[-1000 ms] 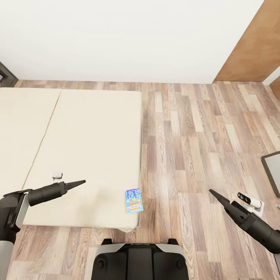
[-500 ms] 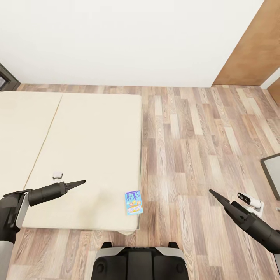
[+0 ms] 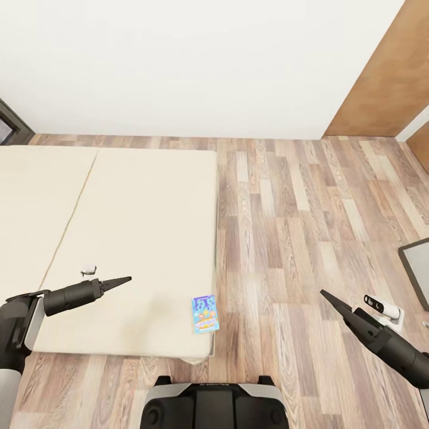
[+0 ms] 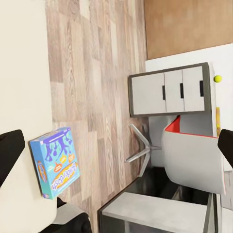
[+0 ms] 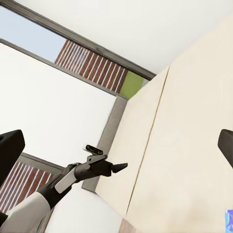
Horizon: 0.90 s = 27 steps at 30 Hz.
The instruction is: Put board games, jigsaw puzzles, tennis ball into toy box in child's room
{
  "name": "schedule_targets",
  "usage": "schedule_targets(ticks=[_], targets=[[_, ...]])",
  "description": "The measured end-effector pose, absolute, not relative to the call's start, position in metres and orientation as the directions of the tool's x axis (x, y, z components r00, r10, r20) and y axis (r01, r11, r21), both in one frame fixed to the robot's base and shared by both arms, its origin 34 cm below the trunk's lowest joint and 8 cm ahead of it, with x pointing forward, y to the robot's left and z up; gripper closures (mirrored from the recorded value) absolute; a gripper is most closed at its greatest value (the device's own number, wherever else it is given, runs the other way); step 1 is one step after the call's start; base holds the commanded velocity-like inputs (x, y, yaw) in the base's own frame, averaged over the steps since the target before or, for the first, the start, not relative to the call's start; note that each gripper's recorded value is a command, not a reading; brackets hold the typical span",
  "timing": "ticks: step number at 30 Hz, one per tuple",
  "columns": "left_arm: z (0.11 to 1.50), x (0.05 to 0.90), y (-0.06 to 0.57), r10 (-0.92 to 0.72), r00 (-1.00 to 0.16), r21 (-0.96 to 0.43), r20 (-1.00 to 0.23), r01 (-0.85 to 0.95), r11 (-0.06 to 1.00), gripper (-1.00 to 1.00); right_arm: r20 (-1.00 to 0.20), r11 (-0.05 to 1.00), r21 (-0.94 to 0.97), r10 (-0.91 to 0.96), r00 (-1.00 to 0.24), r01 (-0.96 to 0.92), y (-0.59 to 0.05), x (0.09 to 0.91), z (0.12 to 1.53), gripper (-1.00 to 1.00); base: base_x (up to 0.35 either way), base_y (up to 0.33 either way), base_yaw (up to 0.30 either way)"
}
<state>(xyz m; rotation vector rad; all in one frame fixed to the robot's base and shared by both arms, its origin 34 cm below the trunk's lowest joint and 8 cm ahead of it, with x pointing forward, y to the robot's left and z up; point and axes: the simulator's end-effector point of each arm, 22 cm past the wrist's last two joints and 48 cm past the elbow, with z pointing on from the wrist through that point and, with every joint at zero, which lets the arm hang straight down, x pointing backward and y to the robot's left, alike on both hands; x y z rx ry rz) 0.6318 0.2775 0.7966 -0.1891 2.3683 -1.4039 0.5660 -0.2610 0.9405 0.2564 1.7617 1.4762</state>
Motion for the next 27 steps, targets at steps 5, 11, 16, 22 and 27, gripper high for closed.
schedule_targets(ticks=[5,11,16,22,27], targets=[[0.801,0.633,0.277,-0.303,-0.917,-0.867,-0.260,0.084,0.491,-1.00,-0.448,0.297,0.894,0.612,-0.651,-0.336,-0.261,0.567,0.944,-1.00,0.000,0.000,0.033],[0.806,0.635,0.277,-0.303,-0.914,-0.866,-0.269,0.092,0.491,-1.00,-0.455,0.297,0.890,0.612,-0.647,-0.345,-0.261,0.567,0.949,-1.00,0.000,0.000,0.057],[0.811,0.637,0.277,-0.303,-0.912,-0.866,-0.277,0.100,0.491,-1.00,-0.460,0.297,0.888,0.612,-0.643,-0.353,-0.261,0.567,0.952,-1.00,0.000,0.000,0.062],[0.816,0.639,0.277,-0.303,-0.909,-0.865,-0.286,0.108,0.490,-1.00,-0.466,0.296,0.884,0.613,-0.638,-0.361,-0.261,0.568,0.957,-1.00,0.000,0.000,0.062],[0.821,0.640,0.278,-0.303,-0.907,-0.864,-0.294,0.116,0.489,-1.00,-0.469,0.294,0.882,0.615,-0.634,-0.368,-0.260,0.568,0.961,-1.00,0.000,0.000,0.063]])
